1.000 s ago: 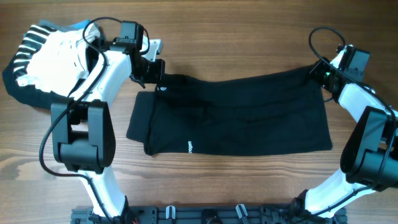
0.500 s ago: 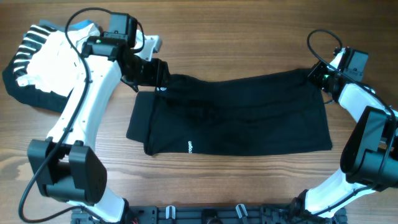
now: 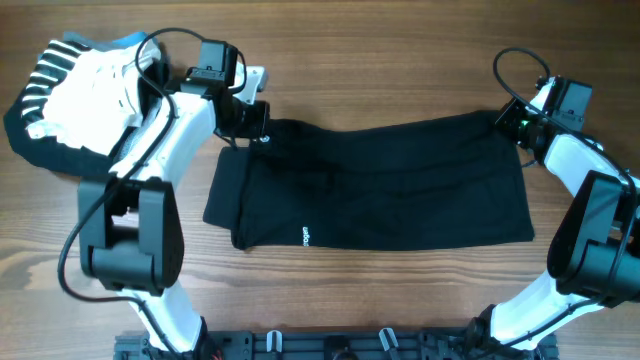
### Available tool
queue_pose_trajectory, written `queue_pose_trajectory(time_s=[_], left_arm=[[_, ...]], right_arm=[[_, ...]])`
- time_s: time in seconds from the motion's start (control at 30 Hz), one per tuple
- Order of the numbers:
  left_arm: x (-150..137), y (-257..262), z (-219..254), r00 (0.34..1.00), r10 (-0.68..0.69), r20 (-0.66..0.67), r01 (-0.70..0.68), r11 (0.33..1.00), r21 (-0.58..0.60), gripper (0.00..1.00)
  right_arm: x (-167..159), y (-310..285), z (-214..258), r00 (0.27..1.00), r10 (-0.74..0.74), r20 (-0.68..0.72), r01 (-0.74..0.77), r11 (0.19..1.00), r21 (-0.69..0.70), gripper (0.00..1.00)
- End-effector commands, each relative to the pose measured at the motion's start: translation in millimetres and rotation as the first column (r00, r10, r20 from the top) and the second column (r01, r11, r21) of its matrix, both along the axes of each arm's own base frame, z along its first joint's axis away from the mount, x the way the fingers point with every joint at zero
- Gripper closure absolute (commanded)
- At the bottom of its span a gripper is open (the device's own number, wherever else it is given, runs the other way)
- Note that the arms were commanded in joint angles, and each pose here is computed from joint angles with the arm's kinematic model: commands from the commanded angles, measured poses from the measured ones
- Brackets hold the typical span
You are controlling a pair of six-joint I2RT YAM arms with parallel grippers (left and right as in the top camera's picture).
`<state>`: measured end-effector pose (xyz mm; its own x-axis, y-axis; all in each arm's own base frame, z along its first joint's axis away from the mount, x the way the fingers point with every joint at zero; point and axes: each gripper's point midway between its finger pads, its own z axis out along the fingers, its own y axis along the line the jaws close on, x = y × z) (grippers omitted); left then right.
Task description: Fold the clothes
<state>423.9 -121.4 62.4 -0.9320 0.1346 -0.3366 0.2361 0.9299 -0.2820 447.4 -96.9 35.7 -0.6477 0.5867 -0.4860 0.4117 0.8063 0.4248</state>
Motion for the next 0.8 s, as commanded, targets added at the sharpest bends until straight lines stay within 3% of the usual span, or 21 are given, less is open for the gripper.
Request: queue_pose_trajectory(time_s=[0.0,0.13,0.17,0.23,0.3,0.4,0.43,0.47,0.5,0.57,0.77], left_arm=[[11.1,-5.3,-11.6,1.000,-0.005,0.017,0.005,1.000,-0.021,0.96],[26.4,-15.4,4.0,0.996,-0.014,0.083,0.020,0.997,-0.077,0.96],[26.9,-17.8,5.5,0.996,-0.019,0.087,0.027,0.996,-0.090,0.82],[22.4,-19.1,2.4,0.997,-0.028,0.069,0.035,0.995,-0.091,0.67],[19.9,-9.8,-10.8,0.999,-0.012,0.041,0.014,0.999,-0.034,0.38],[19.2,3.8,-34.9,1.000,0.015,0.003,-0.015,0.999,0.046,0.33],[17.5,4.5,-40.3,1.000,0.016,-0.012,-0.015,0.999,0.048,0.34],[14.4,4.9,-44.1,0.999,0.016,-0.030,-0.015,0.999,0.050,0.43],[12.1,4.9,-46.0,0.999,0.015,-0.041,-0.013,0.999,0.051,0.57],[13.1,3.6,-41.9,0.999,0.013,-0.035,-0.012,0.999,0.044,0.95],[36.2,-5.0,13.3,0.995,0.005,0.097,-0.004,1.000,-0.010,0.96]], right_arm=[[7.6,0.6,13.4,0.999,0.022,0.039,-0.022,1.000,-0.006,0.94],[8.5,-0.2,14.1,0.999,0.020,0.043,-0.020,1.000,-0.009,0.94],[8.4,-0.3,14.1,0.999,0.020,0.042,-0.020,1.000,-0.009,0.94],[8.3,-0.2,14.0,0.999,0.020,0.042,-0.020,1.000,-0.009,0.94],[8.3,-0.2,14.0,0.999,0.020,0.042,-0.020,1.000,-0.009,0.94],[8.3,-0.2,14.0,0.999,0.020,0.042,-0.020,1.000,-0.009,0.94],[8.1,-0.1,13.8,0.999,0.020,0.041,-0.020,1.000,-0.008,0.94],[7.8,0.0,13.6,0.999,0.020,0.039,-0.020,1.000,-0.008,0.94],[7.5,0.1,13.3,0.999,0.020,0.037,-0.020,1.000,-0.007,0.94],[7.4,0.1,13.2,0.999,0.020,0.037,-0.020,1.000,-0.007,0.94],[6.8,0.3,12.7,0.999,0.020,0.034,-0.020,1.000,-0.006,0.94]])
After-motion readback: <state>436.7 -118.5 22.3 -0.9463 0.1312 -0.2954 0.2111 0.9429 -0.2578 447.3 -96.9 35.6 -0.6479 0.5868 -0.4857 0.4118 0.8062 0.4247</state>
